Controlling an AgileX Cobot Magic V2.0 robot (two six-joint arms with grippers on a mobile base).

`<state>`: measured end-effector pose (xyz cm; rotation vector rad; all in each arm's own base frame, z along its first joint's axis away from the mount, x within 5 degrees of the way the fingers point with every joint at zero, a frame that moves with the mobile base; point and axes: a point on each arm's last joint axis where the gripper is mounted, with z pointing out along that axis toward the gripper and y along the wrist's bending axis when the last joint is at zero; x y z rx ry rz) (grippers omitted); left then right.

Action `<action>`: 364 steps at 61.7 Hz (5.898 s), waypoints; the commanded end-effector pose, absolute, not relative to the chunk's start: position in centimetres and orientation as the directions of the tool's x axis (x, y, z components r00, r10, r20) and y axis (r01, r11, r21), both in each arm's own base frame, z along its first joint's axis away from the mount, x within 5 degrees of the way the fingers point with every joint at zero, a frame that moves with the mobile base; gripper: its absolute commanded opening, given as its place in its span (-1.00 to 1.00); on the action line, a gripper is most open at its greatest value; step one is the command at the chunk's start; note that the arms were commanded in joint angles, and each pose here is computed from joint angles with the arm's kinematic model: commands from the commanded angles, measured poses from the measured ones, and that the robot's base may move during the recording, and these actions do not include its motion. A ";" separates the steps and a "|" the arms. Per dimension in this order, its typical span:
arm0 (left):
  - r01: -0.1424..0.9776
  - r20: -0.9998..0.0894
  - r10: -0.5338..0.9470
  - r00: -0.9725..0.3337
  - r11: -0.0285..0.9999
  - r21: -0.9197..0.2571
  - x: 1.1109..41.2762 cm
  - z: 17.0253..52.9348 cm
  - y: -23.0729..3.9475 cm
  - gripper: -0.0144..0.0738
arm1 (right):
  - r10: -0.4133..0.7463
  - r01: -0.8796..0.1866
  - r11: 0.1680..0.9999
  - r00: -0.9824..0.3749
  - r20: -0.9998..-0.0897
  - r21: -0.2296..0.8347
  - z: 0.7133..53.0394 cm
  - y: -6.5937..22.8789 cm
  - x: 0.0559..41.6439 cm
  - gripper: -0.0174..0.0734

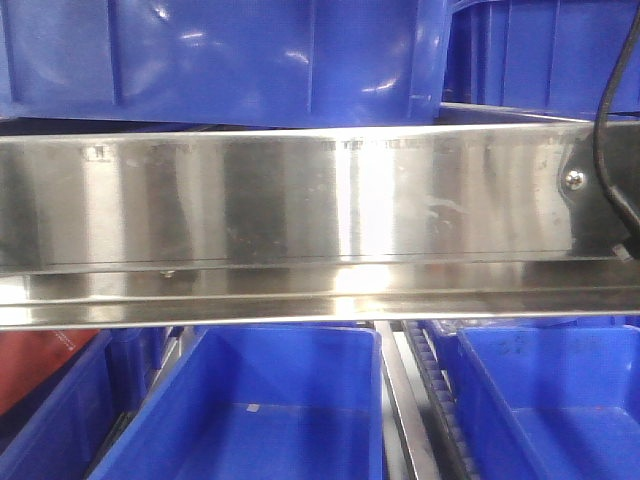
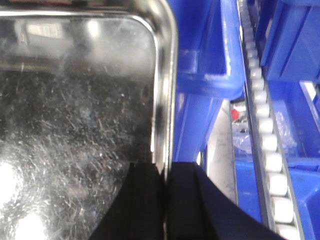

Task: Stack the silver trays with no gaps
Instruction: 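Hold the tray raised with both grippers, then turn the base away from the shelf while holding the tray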

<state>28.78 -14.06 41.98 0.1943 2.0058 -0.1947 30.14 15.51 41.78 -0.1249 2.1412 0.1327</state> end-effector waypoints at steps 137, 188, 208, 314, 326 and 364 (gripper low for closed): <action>0.285 -0.934 0.024 -0.355 0.955 -0.083 28.3 43.2 -14.9 -0.71 | -0.005 -0.220 0.970 -0.430 -0.903 0.099 43.6 16.4 30.0 -0.74; 0.285 -0.934 0.024 -0.355 0.955 -0.083 28.3 43.2 -14.9 -0.71 | -0.005 -0.220 0.970 -0.430 -0.903 0.099 43.6 16.4 30.0 -0.74; 0.285 -0.934 0.024 -0.355 0.955 -0.083 28.3 43.2 -14.9 -0.71 | -0.005 -0.220 0.970 -0.430 -0.903 0.099 43.6 16.4 30.0 -0.74; 0.285 -0.934 0.024 -0.355 0.955 -0.083 28.3 43.2 -14.9 -0.71 | -0.005 -0.220 0.970 -0.430 -0.903 0.099 43.6 16.4 30.0 -0.74; 0.285 -0.934 0.024 -0.355 0.955 -0.083 28.3 43.2 -14.9 -0.71 | -0.005 -0.221 0.970 -0.429 -0.903 0.100 43.6 16.4 30.0 -0.74; 0.285 -0.934 0.024 -0.355 0.955 -0.083 28.3 43.2 -14.9 -0.71 | -0.005 -0.221 0.970 -0.429 -0.903 0.100 43.6 16.4 30.0 -0.74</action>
